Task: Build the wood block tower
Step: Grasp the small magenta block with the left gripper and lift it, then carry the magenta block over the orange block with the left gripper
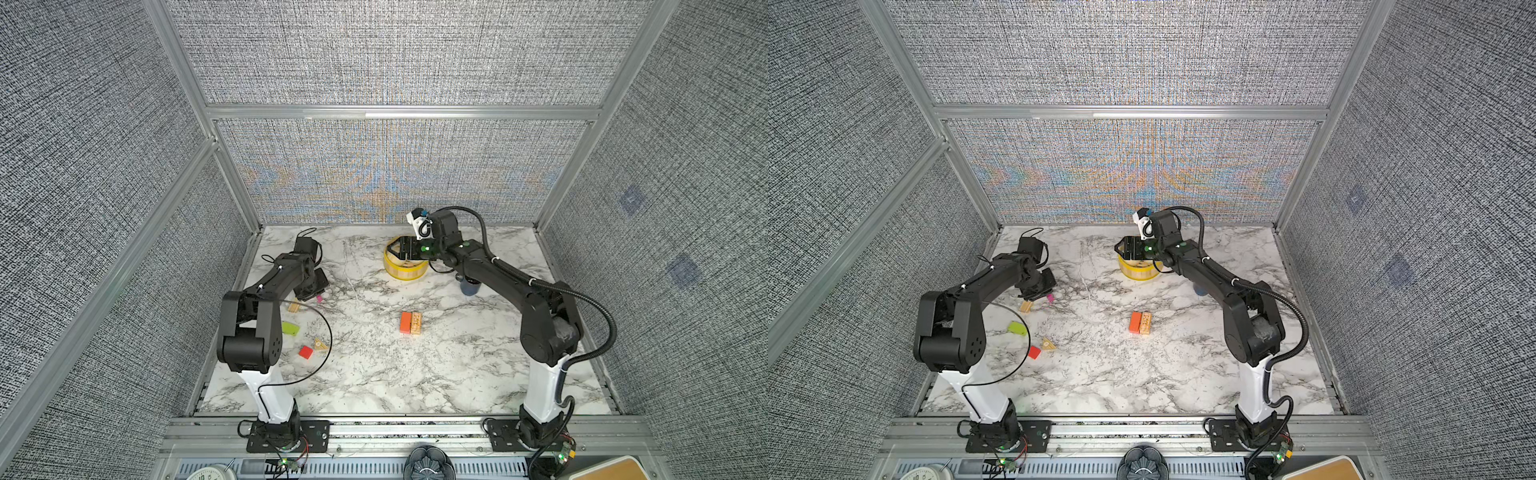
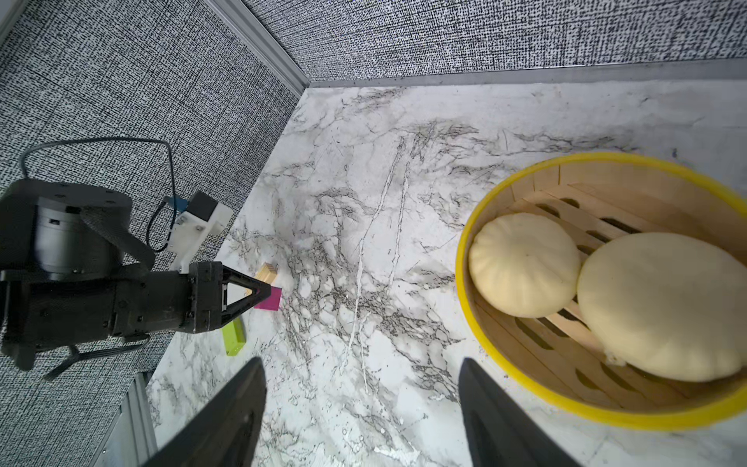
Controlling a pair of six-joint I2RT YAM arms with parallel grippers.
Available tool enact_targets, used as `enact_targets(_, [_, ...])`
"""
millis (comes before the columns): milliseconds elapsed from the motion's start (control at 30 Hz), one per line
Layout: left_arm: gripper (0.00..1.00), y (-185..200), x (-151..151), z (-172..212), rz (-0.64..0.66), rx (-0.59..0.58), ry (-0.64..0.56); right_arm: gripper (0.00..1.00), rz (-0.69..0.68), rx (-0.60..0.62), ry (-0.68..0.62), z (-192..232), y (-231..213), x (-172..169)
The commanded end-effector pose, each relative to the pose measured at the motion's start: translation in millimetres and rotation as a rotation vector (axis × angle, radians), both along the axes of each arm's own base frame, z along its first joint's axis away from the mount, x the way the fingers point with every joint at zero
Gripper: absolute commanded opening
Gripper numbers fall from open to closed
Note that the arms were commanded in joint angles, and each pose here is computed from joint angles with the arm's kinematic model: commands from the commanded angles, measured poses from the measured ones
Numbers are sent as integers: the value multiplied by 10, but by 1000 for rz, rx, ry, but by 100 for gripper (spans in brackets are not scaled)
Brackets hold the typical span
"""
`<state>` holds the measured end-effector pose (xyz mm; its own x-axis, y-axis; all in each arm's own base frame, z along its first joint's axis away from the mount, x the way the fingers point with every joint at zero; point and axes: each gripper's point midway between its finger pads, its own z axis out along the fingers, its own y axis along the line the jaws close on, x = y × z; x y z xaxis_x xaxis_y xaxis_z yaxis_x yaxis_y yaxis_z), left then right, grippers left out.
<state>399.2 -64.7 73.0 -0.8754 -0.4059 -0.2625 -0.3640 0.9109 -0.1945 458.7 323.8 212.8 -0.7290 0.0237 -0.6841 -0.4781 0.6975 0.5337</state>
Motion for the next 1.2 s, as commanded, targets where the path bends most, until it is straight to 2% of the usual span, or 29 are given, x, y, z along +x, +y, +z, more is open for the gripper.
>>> enact_targets(0, [9, -201, -13, 200, -83, -4, -28, 77, -6, -6, 10, 55, -75, -121])
enact_targets(267, [9, -1030, -125, 583, -345, -29, -80, 77, -28, -15, 45, 88, -372, -544])
enact_targets(567, [9, -1860, -427, 601, -589, -38, -70, 77, -94, -70, 101, -134, -829, -965])
enact_targets(833, [9, -2346, -651, 442, -716, -28, -37, 78, -132, -157, 176, -395, -1143, -1221])
enact_targets(1167, [8, -2635, -843, 263, -770, -9, 4, 77, -175, -210, 232, -769, -1413, -1346])
